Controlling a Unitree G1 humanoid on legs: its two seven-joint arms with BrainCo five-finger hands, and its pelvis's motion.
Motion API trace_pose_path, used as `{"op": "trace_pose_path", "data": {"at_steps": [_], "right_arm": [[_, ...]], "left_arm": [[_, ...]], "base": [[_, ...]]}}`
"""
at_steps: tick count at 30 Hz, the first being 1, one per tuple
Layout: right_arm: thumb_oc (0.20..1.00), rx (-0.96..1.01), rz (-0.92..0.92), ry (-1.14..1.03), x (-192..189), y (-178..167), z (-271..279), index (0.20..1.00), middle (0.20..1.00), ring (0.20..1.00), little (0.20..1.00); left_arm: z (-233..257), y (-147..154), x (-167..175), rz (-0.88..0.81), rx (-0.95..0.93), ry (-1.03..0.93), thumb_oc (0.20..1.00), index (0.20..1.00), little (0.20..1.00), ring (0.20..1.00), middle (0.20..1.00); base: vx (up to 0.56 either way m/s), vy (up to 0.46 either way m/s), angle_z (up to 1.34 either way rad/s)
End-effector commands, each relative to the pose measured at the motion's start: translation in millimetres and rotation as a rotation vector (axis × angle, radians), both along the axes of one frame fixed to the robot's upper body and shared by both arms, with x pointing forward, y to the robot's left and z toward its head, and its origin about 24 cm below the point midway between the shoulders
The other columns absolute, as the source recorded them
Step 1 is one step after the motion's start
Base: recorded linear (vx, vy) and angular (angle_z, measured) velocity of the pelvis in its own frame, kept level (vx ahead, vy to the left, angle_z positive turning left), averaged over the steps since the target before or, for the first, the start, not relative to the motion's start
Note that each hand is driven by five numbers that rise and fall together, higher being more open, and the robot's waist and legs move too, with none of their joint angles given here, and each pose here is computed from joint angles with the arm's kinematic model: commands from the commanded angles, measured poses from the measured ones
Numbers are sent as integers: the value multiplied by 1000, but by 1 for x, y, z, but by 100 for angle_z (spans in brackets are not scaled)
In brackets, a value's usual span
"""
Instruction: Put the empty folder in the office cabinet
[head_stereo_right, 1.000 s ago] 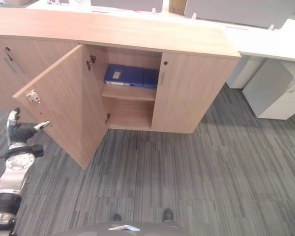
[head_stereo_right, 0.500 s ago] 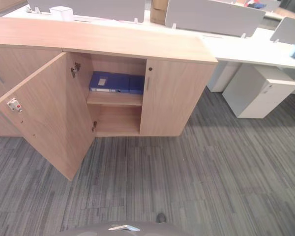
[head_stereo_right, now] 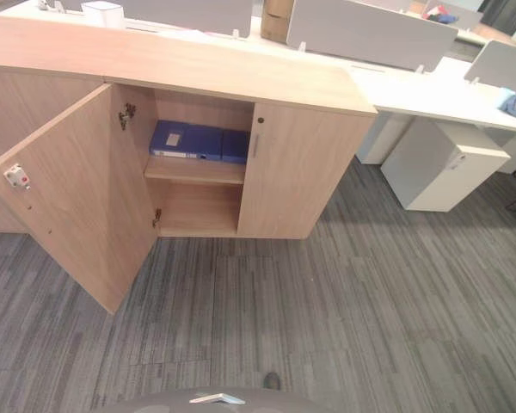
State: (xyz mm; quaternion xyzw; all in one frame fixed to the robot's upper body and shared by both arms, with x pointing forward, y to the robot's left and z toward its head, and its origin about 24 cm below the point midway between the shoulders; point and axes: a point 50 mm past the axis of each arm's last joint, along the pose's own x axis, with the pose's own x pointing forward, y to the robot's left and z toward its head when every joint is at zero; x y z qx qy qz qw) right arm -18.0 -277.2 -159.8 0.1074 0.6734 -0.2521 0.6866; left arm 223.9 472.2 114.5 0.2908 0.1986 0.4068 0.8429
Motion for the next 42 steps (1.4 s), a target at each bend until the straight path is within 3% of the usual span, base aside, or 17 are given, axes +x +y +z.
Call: {"op": "trace_pose_path", "data": {"at_steps": [1,5,6,13,18,21,23,25,28,31,36,40,41,42], "right_arm": [[1000,-96,12,-62,25,-24,8,1000,1000,1000,1000],[1000,-103,5,-77,27,-23,8,1000,1000,1000,1000],[1000,-108,-8,-75,24,-24,8,1000,1000,1000,1000],[1000,-112,-22,-60,21,-25,9,1000,1000,1000,1000],[1000,-116,-33,-41,15,-28,10,1000,1000,1000,1000],[1000,-113,-21,-17,14,-31,11,1000,1000,1000,1000],[1000,-106,-16,-5,15,-33,13,1000,1000,1000,1000],[1000,-92,5,0,23,-31,12,1000,1000,1000,1000],[1000,-69,30,-30,36,-25,9,1000,1000,1000,1000],[1000,-60,42,-65,48,-21,8,1000,1000,1000,1000],[1000,-83,102,-129,67,-14,7,1000,1000,1000,1000],[1000,-99,107,-217,82,-3,5,1000,1000,1000,1000],[1000,-119,104,-269,91,3,5,1000,1000,1000,1000],[1000,-120,106,-265,89,3,5,1000,1000,1000,1000]], "left_arm": [[30,-15,36,-67,-16,-174,1000,1000,1000,1000,1000],[37,-36,62,-143,-45,-239,1000,1000,1000,1000,1000],[46,-57,84,-225,-53,-286,1000,1000,1000,1000,1000],[64,-93,115,-353,-90,-389,1000,1000,1000,1000,1000],[54,-138,138,-493,-282,-495,1000,1000,1000,1000,1000],[44,-187,153,-675,-454,-539,1000,1000,1000,1000,1000],[33,-236,156,-850,-629,-572,1000,1000,1000,1000,1000],[28,-318,146,-1133,-878,-621,1000,1000,1000,1000,1000],[29,-371,124,-1306,-1084,-678,1000,1000,1000,1000,1000],[35,-385,116,-1352,-1148,-716,1000,1000,1000,1000,1000],[36,-366,106,-1288,-1192,-833,1000,1000,1000,1000,1000],[13,-329,97,-1071,-1179,-907,1000,1000,1000,1000,1000],[-19,-302,82,-896,-1172,-896,1000,1000,1000,1000,1000],[-20,-302,81,-892,-1173,-894,1000,1000,1000,1000,1000]], "base": [[-38,-83,2],[-45,-56,4],[-48,-26,-16],[-63,4,-7],[-17,48,3],[-7,57,7],[5,59,12],[15,52,14],[17,22,11],[8,15,-8],[9,-1,-19],[-1,-12,-9],[-27,-29,-4],[-27,-27,-4]]}}
